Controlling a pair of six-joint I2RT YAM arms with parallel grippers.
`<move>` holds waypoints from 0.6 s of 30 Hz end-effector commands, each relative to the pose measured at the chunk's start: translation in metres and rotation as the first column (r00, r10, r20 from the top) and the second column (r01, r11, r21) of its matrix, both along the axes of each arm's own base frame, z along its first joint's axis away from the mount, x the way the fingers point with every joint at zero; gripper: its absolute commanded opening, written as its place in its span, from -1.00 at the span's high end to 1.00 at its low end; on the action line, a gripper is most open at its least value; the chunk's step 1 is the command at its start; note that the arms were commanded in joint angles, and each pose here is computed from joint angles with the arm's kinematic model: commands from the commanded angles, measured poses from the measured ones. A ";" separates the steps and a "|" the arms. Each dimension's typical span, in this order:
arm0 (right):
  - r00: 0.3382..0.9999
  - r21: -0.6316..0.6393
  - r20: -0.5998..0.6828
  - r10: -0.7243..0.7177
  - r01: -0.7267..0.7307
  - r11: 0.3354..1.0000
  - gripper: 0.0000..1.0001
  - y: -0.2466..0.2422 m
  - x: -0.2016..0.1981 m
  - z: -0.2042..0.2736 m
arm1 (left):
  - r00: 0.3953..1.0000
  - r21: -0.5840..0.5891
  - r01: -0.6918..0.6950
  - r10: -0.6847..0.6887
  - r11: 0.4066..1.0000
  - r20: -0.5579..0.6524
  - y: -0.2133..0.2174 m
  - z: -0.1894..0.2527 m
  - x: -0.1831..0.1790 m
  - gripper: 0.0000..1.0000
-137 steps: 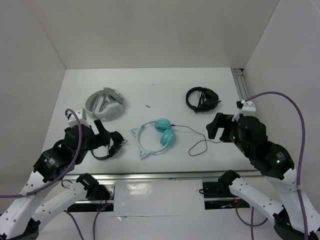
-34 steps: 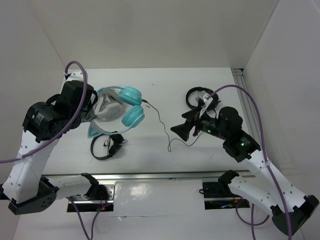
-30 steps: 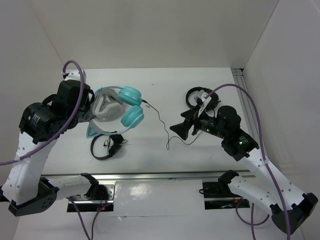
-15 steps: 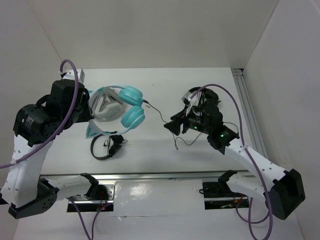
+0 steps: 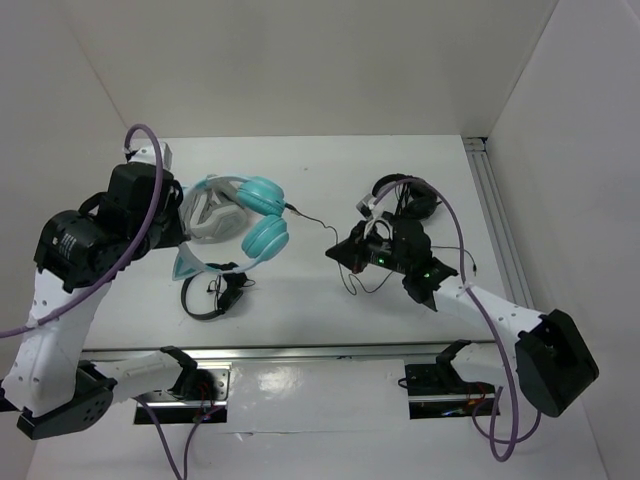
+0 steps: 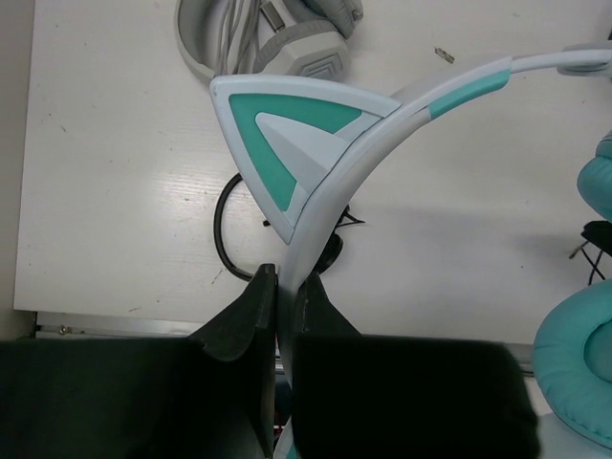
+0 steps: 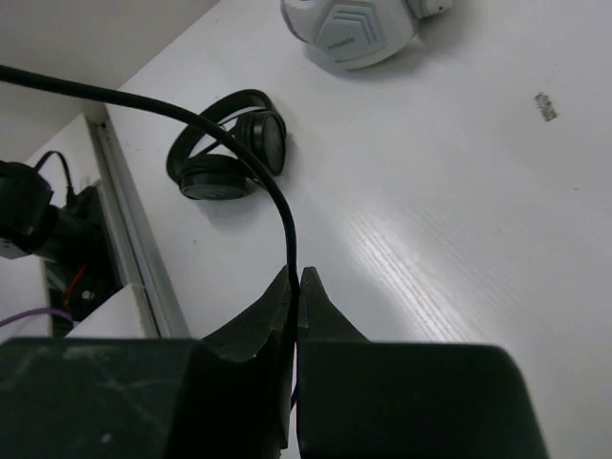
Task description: Wrap the headphones
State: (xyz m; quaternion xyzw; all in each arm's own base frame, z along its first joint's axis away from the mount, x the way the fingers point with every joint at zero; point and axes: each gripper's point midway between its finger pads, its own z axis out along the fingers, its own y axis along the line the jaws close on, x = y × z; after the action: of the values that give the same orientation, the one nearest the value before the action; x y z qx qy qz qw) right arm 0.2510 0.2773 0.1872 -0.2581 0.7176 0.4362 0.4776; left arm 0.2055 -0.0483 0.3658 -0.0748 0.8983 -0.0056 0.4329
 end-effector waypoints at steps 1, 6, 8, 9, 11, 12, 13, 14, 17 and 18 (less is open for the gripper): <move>0.987 0.023 0.122 -0.104 0.102 0.995 1.00 -0.009 0.012 0.037 | 0.989 -0.040 -0.089 0.093 0.995 0.117 0.007 0.016 0.016 1.00; 0.900 -0.123 0.194 -0.391 0.418 0.900 1.00 -0.062 0.022 0.061 | 0.989 0.061 -0.106 0.099 0.992 0.114 0.015 -0.023 0.028 1.00; 0.862 -0.130 0.229 -0.453 0.488 0.863 1.00 -0.079 0.018 0.089 | 0.992 0.040 -0.039 0.034 0.998 0.126 0.004 -0.032 0.031 1.00; 0.833 -0.134 0.252 -0.492 0.534 0.835 1.00 -0.087 0.018 0.100 | 0.986 0.037 0.023 -0.029 0.999 0.164 -0.008 -0.030 0.038 1.00; 0.826 -0.124 0.277 -0.491 0.538 0.834 1.00 -0.092 0.012 0.129 | 0.973 0.029 0.158 -0.161 0.987 0.165 -0.032 -0.044 0.034 1.00; 0.823 -0.119 0.280 -0.494 0.541 0.833 1.00 -0.093 0.010 0.138 | 0.958 0.038 0.218 -0.222 0.975 0.184 -0.045 -0.046 0.033 1.00; 0.836 -0.120 0.292 -0.464 0.513 0.850 1.00 -0.089 0.004 0.145 | 0.950 0.042 0.249 -0.253 0.967 0.183 -0.054 -0.057 0.037 1.00; 0.847 -0.117 0.303 -0.436 0.487 0.865 1.00 -0.083 0.002 0.158 | 0.936 0.040 0.295 -0.297 0.955 0.189 -0.062 -0.058 0.035 1.00; 0.909 -0.177 0.305 -0.283 0.346 0.921 1.00 -0.060 -0.015 0.161 | 0.897 0.088 0.412 -0.421 0.907 0.134 -0.091 -0.079 0.031 1.00; 0.938 -0.197 0.301 -0.171 0.236 0.951 1.00 -0.047 -0.031 0.160 | 0.878 0.123 0.459 -0.471 0.880 0.092 -0.103 -0.089 0.031 1.00</move>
State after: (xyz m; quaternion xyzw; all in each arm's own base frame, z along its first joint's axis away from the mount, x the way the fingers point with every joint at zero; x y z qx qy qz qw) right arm 0.2428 0.2149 0.3674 -0.2036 0.6974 0.2507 0.6398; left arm 0.2194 -0.1058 0.2542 0.1144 0.8977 -0.0137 0.4252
